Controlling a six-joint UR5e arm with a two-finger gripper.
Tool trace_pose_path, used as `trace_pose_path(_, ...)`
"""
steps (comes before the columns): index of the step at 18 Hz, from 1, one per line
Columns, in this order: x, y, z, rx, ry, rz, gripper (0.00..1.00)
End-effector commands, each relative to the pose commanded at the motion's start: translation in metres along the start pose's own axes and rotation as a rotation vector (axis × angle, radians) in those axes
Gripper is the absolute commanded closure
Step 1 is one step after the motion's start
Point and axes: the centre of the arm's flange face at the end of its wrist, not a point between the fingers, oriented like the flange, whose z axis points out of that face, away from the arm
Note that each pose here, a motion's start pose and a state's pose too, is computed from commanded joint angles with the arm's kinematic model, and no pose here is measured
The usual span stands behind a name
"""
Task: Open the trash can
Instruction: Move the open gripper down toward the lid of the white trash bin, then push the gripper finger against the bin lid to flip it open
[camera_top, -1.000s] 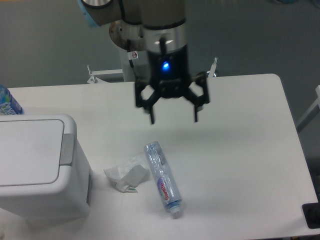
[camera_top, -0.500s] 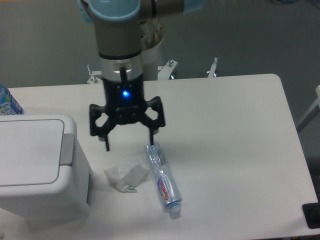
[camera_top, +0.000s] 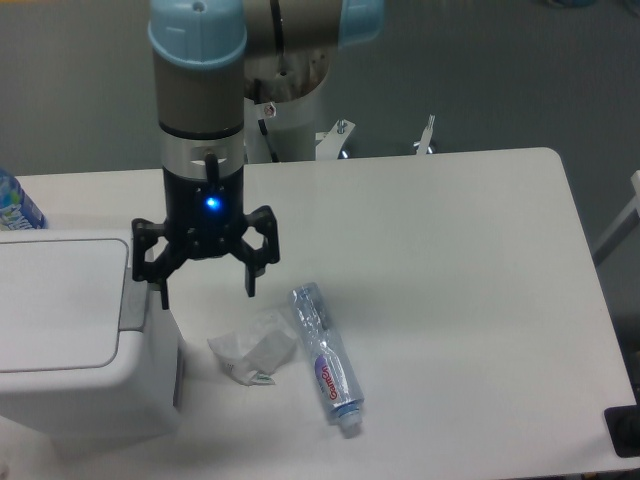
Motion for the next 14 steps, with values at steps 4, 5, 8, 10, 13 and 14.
trace_pose_path(4, 0.0016, 0.0010, 0.0007, -0.001, 0.001, 0.003, 0.00)
trace_pose_path(5, 0.0018, 0.0011, 0.0007, -0.001, 0.003, 0.003, 0.00)
trace_pose_path(8, 0.0038, 0.0013, 0.0002, 0.000, 0.004, 0.006, 0.00)
trace_pose_path(10, 0.0096, 0.0039, 0.0060, -0.010, 0.005, 0.014, 0.00)
trace_pose_path(13, 0.0094, 0.0043, 0.0067, -0.012, 0.004, 0.013, 0.00)
trace_pose_path(14, 0.0093, 0.0042, 0.0077, -0.013, 0.004, 0.013, 0.00)
